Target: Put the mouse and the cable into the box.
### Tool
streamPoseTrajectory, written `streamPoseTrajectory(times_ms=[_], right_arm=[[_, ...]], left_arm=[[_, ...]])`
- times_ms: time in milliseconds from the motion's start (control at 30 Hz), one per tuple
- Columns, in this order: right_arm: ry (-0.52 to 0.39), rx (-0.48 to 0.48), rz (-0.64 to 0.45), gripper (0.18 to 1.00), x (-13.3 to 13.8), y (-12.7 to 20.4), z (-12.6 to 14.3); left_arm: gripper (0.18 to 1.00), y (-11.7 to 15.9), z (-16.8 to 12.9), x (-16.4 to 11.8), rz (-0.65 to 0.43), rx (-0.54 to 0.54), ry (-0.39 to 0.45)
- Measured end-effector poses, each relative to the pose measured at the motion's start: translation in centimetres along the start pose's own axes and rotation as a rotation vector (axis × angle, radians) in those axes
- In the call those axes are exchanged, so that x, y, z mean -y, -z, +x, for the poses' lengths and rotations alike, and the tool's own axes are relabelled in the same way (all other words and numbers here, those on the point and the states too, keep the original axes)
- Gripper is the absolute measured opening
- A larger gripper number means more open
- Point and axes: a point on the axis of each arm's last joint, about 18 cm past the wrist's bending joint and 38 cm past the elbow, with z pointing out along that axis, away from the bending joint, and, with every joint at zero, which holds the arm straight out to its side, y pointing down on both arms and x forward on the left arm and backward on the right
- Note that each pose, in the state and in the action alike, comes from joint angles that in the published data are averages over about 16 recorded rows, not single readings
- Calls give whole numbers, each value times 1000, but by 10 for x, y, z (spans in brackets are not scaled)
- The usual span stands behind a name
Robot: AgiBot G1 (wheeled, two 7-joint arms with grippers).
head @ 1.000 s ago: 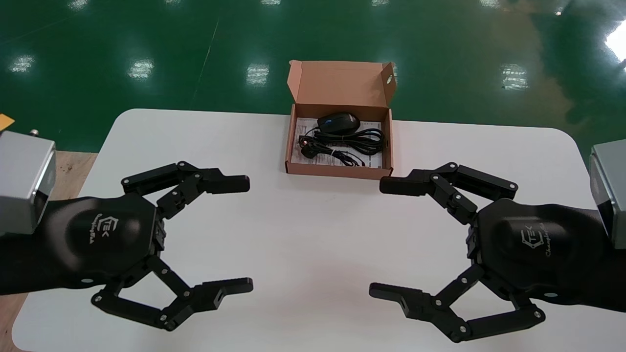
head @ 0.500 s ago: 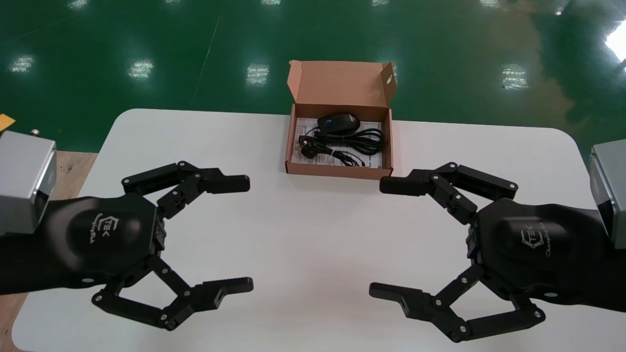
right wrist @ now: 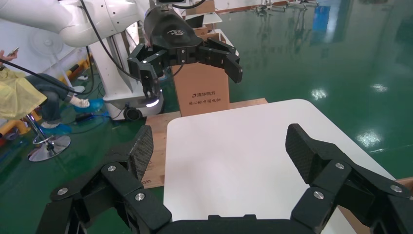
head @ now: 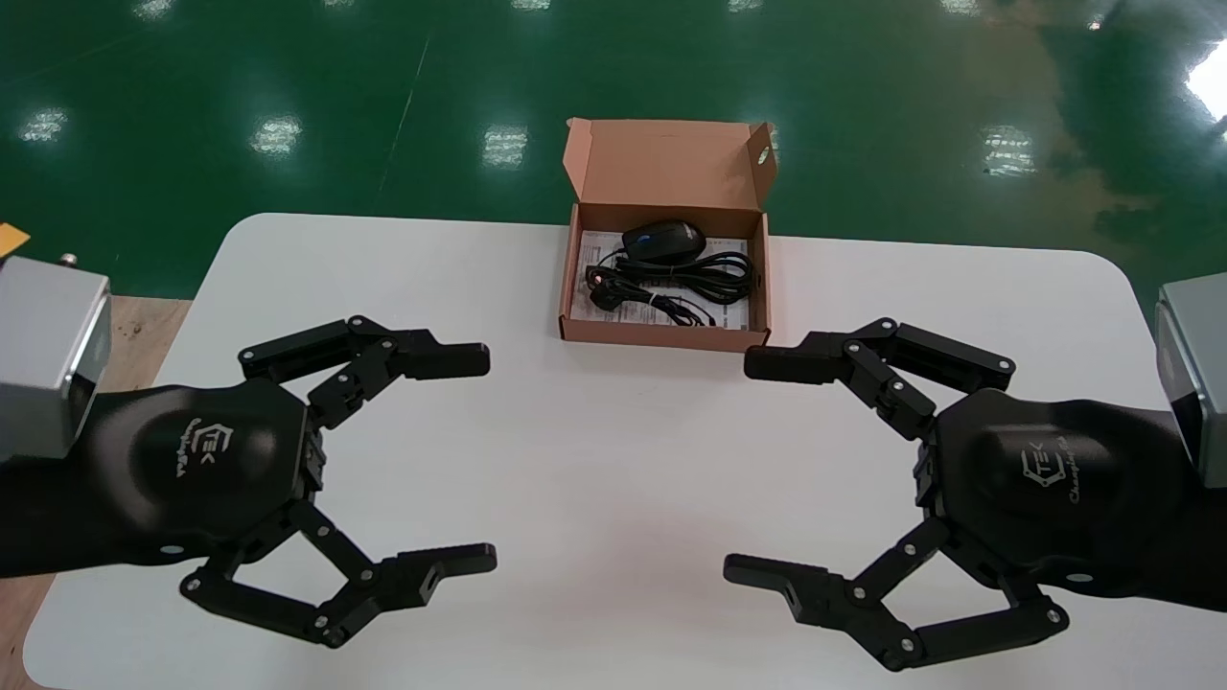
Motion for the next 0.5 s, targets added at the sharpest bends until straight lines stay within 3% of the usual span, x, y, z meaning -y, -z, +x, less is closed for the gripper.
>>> streamPoseTrajectory(times_ms=[500], right_arm=[[0,0,0,1000,0,0,0]], left_arm=[[1001,0,0,0,0,0,0]])
